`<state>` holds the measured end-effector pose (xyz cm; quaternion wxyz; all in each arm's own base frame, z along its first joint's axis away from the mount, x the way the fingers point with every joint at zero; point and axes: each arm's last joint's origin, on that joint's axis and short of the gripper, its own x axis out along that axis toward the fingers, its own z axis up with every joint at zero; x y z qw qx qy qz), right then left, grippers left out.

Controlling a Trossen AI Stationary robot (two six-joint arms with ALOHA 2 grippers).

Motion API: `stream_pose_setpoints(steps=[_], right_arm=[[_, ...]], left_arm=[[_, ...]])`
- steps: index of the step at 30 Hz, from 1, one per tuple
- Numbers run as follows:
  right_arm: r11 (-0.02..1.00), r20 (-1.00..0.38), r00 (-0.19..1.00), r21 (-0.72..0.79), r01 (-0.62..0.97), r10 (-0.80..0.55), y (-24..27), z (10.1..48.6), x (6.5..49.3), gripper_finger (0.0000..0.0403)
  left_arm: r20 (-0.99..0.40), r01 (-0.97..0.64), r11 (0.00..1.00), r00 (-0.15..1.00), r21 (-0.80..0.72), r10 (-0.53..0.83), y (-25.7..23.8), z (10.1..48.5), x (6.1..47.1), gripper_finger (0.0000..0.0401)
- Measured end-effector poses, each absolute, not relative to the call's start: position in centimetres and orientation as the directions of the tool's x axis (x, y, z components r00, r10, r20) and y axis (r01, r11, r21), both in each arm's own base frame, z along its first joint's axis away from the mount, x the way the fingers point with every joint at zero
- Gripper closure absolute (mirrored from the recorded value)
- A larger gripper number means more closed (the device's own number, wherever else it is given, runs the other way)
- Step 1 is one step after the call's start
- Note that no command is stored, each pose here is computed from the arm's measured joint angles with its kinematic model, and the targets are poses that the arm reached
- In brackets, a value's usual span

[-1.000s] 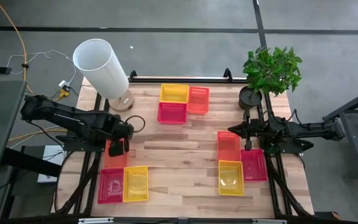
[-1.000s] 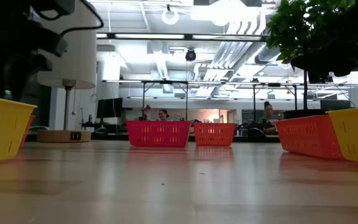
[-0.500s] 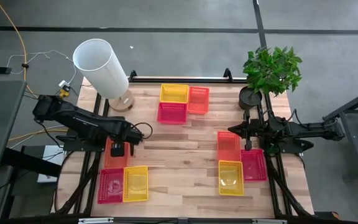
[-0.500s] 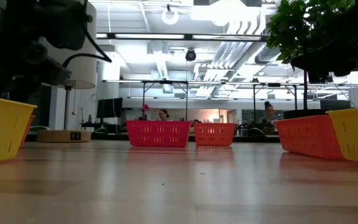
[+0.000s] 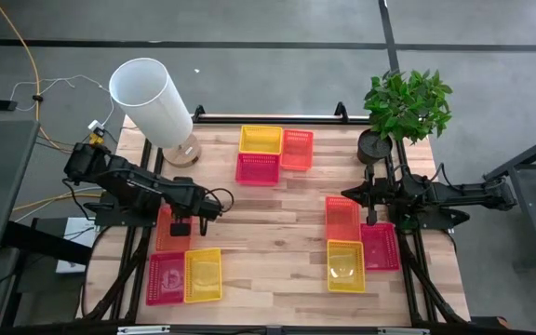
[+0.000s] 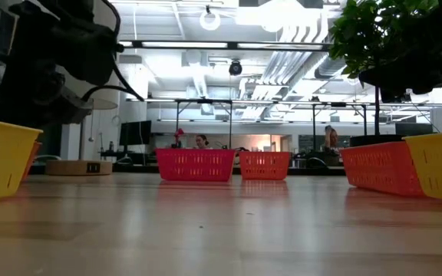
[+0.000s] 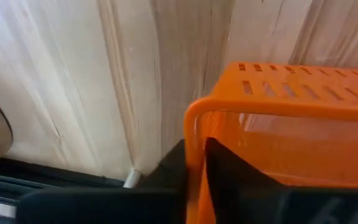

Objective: Stack baskets by color
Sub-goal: Stack the left orange bin on the top orange bin

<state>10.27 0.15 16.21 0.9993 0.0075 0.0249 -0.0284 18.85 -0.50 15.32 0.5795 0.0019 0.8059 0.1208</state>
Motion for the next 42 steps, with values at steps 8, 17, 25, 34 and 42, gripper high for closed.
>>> stream_pose_setpoints(steps=[8,17,25,34,42], right_arm=[[0.998,-0.050,0.997,0.014,0.057,-0.056,0.1,16.2,10.3,0.0402],[0.998,-0.050,0.997,0.014,0.057,-0.056,0.1,16.2,10.3,0.0402],[0.998,-0.050,0.997,0.014,0.057,-0.056,0.1,16.2,10.3,0.0402],[0.998,-0.050,0.997,0.014,0.057,-0.056,0.1,16.2,10.3,0.0402],[0.998,-0.050,0.997,0.014,0.057,-0.056,0.1,16.2,10.3,0.0402]], left_arm=[[-0.879,-0.126,0.889,-0.263,0.440,0.398,0.2,20.2,19.8,0.0398],[-0.807,-0.255,0.791,0.063,0.556,0.587,2.8,31.6,23.4,0.0401],[-0.728,-0.112,0.789,0.326,0.604,0.603,8.1,37.7,30.8,0.0401],[-0.759,0.083,0.803,0.397,0.590,0.516,15.2,35.3,40.2,0.0401],[-0.739,0.104,0.772,0.392,0.627,0.548,19.8,30.2,44.9,0.0401]])
